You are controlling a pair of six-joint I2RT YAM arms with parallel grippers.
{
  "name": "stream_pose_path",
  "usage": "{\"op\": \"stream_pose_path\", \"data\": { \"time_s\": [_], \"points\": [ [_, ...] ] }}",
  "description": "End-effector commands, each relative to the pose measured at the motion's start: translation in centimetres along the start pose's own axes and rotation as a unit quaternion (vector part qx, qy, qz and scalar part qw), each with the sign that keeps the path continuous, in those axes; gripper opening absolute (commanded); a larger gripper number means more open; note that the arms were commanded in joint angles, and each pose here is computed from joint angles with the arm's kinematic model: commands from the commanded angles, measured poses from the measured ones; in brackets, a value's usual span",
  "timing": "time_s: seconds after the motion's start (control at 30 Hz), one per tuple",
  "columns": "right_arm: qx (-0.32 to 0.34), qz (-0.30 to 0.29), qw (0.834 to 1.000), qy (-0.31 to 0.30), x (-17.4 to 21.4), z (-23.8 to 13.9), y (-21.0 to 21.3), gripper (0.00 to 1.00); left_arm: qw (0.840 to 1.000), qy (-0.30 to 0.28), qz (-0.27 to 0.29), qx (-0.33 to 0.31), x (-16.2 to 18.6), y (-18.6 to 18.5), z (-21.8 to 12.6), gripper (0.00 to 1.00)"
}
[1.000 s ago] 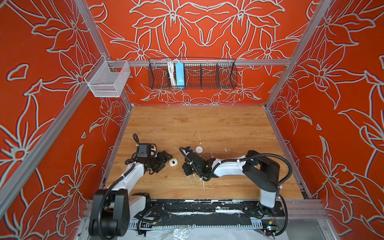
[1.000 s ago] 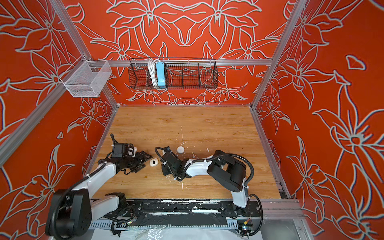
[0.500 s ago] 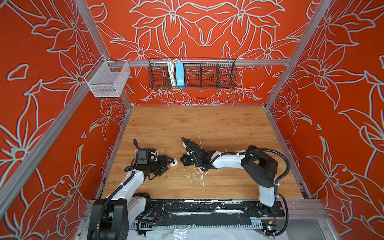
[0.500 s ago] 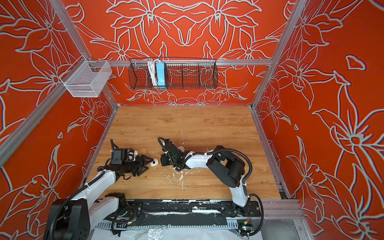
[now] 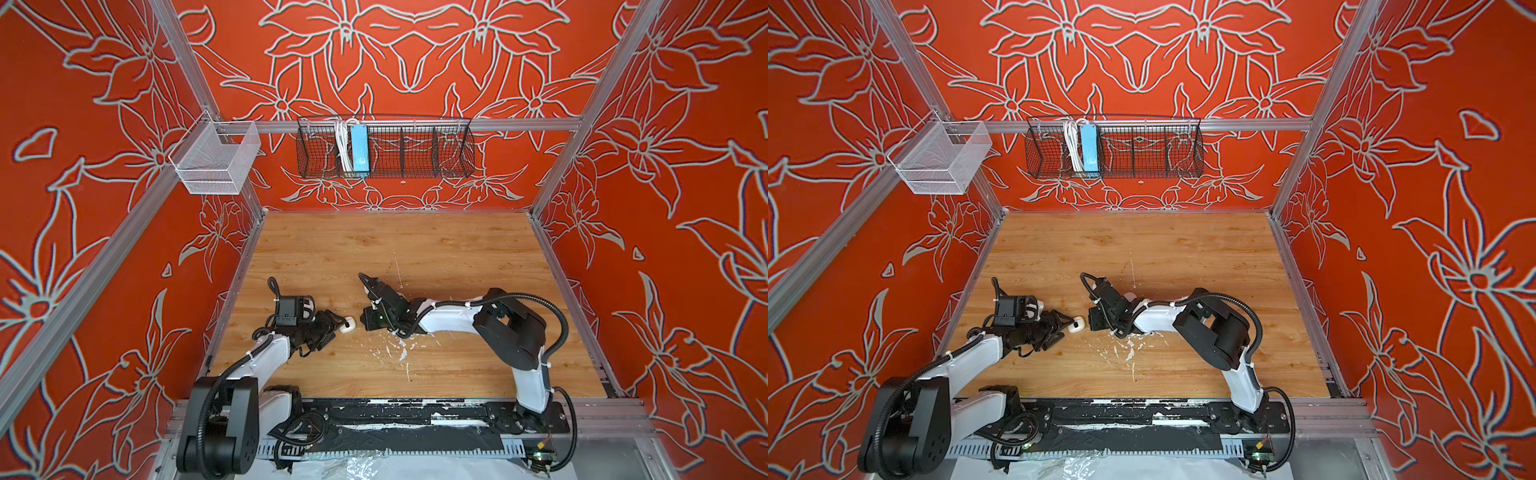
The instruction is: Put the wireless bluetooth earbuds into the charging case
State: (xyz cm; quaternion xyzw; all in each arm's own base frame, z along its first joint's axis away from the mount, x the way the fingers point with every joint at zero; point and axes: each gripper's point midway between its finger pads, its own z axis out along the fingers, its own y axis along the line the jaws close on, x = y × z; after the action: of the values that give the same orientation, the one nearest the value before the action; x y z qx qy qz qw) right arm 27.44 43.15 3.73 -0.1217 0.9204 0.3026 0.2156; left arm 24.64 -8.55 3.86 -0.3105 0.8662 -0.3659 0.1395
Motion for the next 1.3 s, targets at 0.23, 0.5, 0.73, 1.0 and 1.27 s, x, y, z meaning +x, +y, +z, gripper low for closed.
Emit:
{"op": "stream_pose_path", "data": {
  "time_s": [0.23, 0.5, 0.73, 1.0, 1.27],
  "points": [
    [0.007, 0.007, 1.000, 0.009, 0.1, 0.9, -0.4, 0.19, 1.000, -0.004, 0.016, -0.005, -0.2, 0.2, 0.3, 0.64],
    [0.004, 0.011, 1.000, 0.014, 0.4, 1.2, -0.4, 0.18, 1.000, -0.001, 0.019, -0.008, -0.2, 0.3, 0.6, 0.62],
    [0.002, 0.011, 1.000, 0.016, 0.6, 1.4, -0.3, 0.17, 1.000, 0.003, 0.023, -0.011, -0.1, 0.2, 1.1, 0.61],
    [-0.003, 0.012, 1.000, 0.020, 1.0, 1.8, 0.1, 0.17, 0.999, 0.007, 0.028, -0.014, 0.1, 0.1, 1.3, 0.59],
    [-0.004, 0.007, 1.000, 0.022, 1.3, 1.9, 0.5, 0.17, 0.999, 0.007, 0.030, -0.017, 0.2, 0.2, 1.5, 0.59]
  ]
}}
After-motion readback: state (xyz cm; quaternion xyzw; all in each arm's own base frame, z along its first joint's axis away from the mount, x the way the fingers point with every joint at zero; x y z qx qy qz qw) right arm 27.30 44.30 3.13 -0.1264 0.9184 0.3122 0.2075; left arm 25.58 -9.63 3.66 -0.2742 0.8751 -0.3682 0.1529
